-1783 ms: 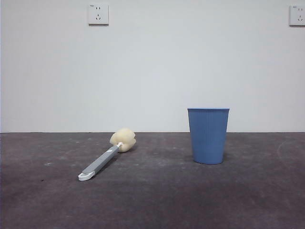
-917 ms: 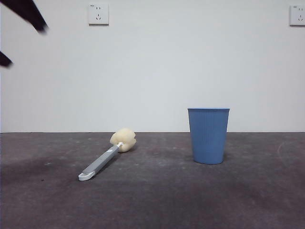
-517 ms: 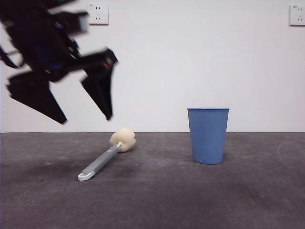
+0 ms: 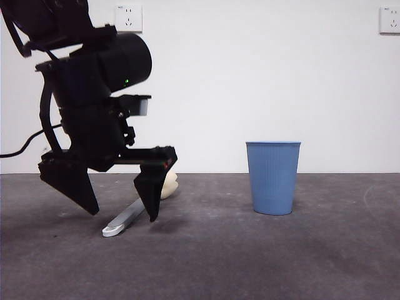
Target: Pick up the cup brush,pick up the cup,insert the brush into the cup,clean the cup,put the cup brush back,put the cup back to the fixed position on the table
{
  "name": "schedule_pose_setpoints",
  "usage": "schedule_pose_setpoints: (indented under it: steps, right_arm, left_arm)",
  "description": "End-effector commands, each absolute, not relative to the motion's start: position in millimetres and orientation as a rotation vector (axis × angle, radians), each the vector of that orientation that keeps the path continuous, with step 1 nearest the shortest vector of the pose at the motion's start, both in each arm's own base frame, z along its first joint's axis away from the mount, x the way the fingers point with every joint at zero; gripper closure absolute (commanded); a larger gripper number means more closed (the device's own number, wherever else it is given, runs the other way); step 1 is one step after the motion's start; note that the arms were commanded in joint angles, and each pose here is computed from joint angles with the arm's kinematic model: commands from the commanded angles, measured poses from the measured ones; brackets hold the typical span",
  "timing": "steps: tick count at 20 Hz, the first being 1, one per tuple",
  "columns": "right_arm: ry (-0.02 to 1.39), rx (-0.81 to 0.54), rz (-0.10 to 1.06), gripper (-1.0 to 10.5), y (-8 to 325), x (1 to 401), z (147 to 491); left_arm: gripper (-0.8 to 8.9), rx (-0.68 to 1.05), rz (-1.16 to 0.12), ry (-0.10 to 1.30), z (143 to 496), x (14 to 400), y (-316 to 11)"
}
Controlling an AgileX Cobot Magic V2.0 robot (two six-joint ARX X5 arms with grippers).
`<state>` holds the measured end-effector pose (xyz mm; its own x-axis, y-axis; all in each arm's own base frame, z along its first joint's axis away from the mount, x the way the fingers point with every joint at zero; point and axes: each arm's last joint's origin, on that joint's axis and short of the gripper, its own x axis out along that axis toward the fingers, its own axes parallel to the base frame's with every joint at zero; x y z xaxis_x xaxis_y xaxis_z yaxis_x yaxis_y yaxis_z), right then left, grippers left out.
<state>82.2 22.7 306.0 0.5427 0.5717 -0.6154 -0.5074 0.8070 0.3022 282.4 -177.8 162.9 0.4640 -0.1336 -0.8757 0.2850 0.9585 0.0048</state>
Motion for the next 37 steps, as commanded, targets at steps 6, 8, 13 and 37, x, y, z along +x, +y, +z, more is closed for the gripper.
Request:
schedule_pose_setpoints:
  steps: [6, 8, 13, 37]
  right_arm:
    - [0.755, 0.094, 0.64, 3.5, 22.8, 82.5, 307.6]
    - [0.755, 0.094, 0.64, 3.5, 22.9, 82.5, 307.6]
    - [0.758, 0.103, 0.637, 3.5, 22.8, 82.4, 307.6]
    - [0.685, 0.059, 0.636, 3.5, 60.6, 170.2, 260.8]
  left_arm:
    - [5.98, 0.157, -0.254, 1.086, 156.1, 280.9, -180.5]
    - [6.37, 0.143, -0.27, 1.115, 153.2, 279.8, -180.8]
    - [7.86, 0.131, -0.285, 1.169, 146.4, 276.9, -182.8]
    - [8.22, 0.12, -0.417, 0.805, 313.4, 174.6, -112.5]
